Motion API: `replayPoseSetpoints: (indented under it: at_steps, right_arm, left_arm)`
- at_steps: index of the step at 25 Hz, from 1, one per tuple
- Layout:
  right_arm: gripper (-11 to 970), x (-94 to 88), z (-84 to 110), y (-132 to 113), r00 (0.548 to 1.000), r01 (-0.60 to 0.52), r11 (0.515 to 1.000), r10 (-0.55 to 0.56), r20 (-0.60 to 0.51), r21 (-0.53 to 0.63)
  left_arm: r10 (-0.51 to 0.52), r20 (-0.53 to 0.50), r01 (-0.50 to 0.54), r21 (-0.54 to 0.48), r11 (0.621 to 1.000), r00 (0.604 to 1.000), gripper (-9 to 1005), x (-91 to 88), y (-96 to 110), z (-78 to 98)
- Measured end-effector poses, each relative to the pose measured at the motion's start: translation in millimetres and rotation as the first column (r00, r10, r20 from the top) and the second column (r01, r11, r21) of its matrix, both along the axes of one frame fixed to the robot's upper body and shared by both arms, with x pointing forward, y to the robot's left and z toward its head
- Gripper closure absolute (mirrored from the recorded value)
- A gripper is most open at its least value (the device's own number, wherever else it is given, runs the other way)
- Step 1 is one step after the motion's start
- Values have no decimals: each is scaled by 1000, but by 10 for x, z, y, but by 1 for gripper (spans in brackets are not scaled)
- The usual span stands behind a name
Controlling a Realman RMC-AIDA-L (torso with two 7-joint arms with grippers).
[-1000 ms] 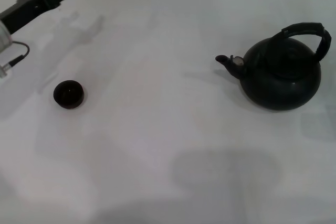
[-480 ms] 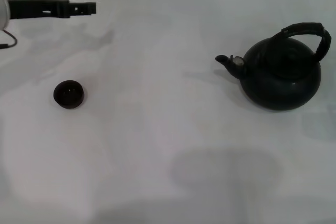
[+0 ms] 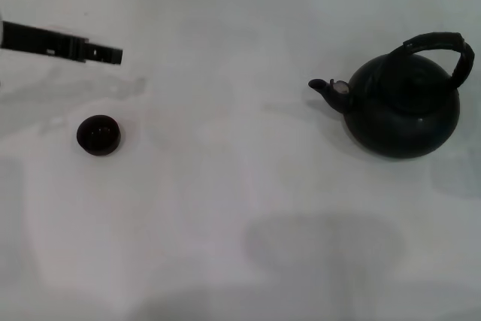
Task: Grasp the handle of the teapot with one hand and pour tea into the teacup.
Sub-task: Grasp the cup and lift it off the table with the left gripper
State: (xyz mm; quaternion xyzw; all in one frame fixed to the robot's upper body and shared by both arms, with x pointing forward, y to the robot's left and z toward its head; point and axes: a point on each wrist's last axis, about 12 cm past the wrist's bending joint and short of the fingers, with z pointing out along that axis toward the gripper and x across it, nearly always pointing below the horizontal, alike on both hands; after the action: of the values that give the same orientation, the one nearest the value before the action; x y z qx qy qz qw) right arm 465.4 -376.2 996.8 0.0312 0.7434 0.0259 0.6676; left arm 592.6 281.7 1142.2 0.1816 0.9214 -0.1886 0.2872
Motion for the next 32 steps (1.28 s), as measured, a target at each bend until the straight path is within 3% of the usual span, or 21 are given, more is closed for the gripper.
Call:
replayPoseSetpoints:
  at_steps: [10,16,32]
  right_arm:
    - [84,0,-1,-2,1000,2,1000,-2,0,1]
    - [84,-1,-7,-4,1000,4,1000,-4,-6,1]
    - [85,-8,-18,2,1000,5,1000,-5,-11,2]
  left_arm:
    - [-33,-83,37,51,998,996,143,-44,-126,-68]
    - [-11,-92,24,133,991,996,123,-44,-82,-131]
    - [-46,-130,64,133,989,990,118,-60,-215,-279]
